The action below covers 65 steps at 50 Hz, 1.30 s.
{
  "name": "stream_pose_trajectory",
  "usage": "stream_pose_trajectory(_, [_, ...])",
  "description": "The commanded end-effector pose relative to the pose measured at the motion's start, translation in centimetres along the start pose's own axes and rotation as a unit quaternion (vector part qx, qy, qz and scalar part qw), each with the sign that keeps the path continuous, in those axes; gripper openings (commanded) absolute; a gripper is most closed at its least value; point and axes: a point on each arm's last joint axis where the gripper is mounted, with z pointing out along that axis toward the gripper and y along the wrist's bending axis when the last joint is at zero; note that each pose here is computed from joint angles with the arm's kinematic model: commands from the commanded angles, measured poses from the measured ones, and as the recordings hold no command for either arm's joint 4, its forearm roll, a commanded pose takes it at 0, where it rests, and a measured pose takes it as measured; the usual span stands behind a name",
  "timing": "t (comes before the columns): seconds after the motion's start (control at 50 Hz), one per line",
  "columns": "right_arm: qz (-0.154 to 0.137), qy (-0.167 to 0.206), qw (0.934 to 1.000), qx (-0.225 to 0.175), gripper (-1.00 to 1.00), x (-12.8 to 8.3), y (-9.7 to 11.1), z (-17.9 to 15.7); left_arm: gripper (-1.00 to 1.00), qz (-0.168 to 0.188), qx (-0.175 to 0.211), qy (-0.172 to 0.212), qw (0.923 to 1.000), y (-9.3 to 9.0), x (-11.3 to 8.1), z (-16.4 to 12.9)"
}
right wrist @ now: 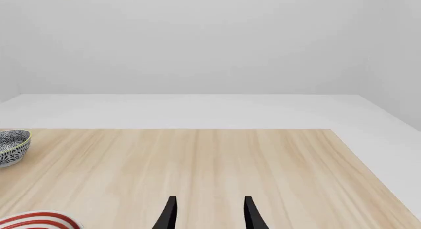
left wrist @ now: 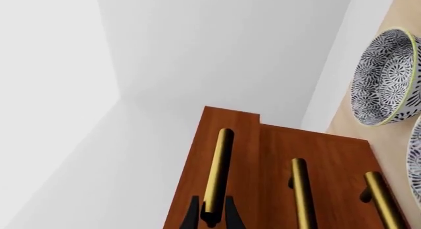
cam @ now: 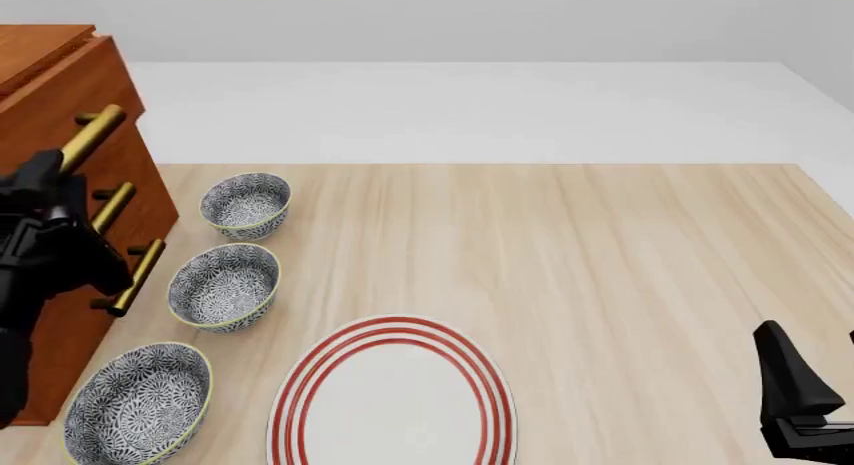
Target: Open the top drawer of the cabinet.
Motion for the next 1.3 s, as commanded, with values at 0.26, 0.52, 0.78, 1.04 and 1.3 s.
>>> stream_pose_trajectory(0.26, [0.000, 0.000, 1.0000, 0.000, 1.00, 0.0, 0.0, 0.0, -1.00, 0.000, -0.013, -0.008, 0.9999, 1.0, -0.6, -0.9])
stream_pose_trajectory(0.52, [0.000, 0.000, 1.0000, 0.000, 1.00, 0.0, 0.0, 0.0, -1.00, 0.000, -0.014, -0.019, 0.9997, 1.2, -1.1, -0.9])
stream_pose_trajectory(0.78, [0.000, 0.000, 1.0000, 0.000, 1.00, 0.0, 0.0, 0.0, -1.00, 0.000, -0.016, -0.028, 0.9995, 1.5, -1.5, -0.7])
stream_pose_trajectory(1.04, [0.000, 0.000, 1.0000, 0.000, 1.00, 0.0, 0.0, 0.0, -1.00, -0.004, -0.015, -0.034, 0.9993, 1.6, -1.8, -0.7])
stream_pose_trajectory(1.3, [0.000, 0.000, 1.0000, 0.000, 1.00, 0.0, 0.0, 0.0, -1.00, -0.006, -0.016, -0.035, 0.9992, 1.5, -1.8, -0.7])
